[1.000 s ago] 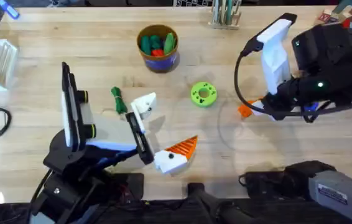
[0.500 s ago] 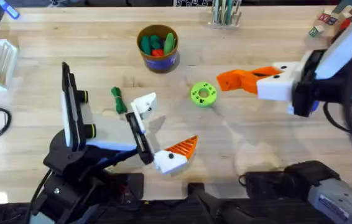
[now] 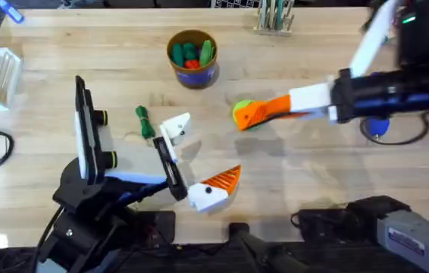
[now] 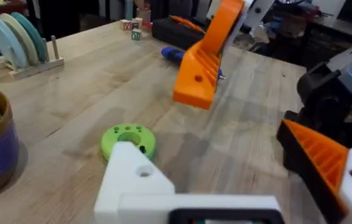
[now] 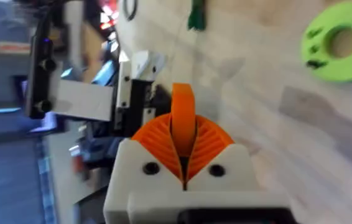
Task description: Pick up the gripper from the table and insert it into the empty holder that is missing its gripper. Then pick up a screw, insert it into the mounting hole, and use the screwdriver to tighten it. Finally, clean up the table by picking up the vegetable and placing it into the bucket.
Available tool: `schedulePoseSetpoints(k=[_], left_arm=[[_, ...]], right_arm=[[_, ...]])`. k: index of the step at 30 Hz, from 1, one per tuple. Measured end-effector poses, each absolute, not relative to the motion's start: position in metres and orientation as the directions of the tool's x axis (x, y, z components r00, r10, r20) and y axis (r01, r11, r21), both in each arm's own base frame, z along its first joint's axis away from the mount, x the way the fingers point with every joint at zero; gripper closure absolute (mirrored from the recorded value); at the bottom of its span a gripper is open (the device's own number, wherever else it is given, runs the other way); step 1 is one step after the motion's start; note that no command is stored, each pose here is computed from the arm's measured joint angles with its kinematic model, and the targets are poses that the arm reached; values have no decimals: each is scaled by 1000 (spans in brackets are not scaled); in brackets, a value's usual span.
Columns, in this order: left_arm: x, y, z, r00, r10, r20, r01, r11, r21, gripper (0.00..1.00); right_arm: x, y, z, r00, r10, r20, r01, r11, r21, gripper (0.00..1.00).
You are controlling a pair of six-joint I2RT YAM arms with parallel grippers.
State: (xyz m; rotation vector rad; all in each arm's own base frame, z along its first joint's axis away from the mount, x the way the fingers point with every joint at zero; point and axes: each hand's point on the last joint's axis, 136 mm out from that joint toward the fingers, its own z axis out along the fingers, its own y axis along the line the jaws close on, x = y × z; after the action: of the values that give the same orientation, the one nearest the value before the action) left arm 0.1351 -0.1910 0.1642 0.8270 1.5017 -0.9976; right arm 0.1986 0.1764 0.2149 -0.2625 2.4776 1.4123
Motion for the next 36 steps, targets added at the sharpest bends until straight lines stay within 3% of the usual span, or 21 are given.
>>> schedulePoseSetpoints(k=[4,9,17,22,29,36], left_arm=[[135,-191,164,-158,-19,-987,903,402,-152,7],[135,-191,164,-158,-18,-987,903,402,-152,7],[135,-191,164,-158,-18,-987,903,402,-152,7],[135,-191,164,-158,-19,-987,903,402,-152,7],[135,-191,164,-158,-18,-987,903,402,-152,7],[135,-191,164,-158,-18,-987,903,402,-152,7]], right_arm=[[194,191,193,-984,-51,-170,-176,372,911,992],[191,198,178,-994,-82,-68,-87,258,962,992],[213,204,173,-993,-82,-83,-98,198,975,992],[222,207,162,-998,-58,1,-11,221,975,992],[230,209,167,-999,-22,35,29,228,973,992],[218,203,202,-998,23,-56,-49,242,969,992]])
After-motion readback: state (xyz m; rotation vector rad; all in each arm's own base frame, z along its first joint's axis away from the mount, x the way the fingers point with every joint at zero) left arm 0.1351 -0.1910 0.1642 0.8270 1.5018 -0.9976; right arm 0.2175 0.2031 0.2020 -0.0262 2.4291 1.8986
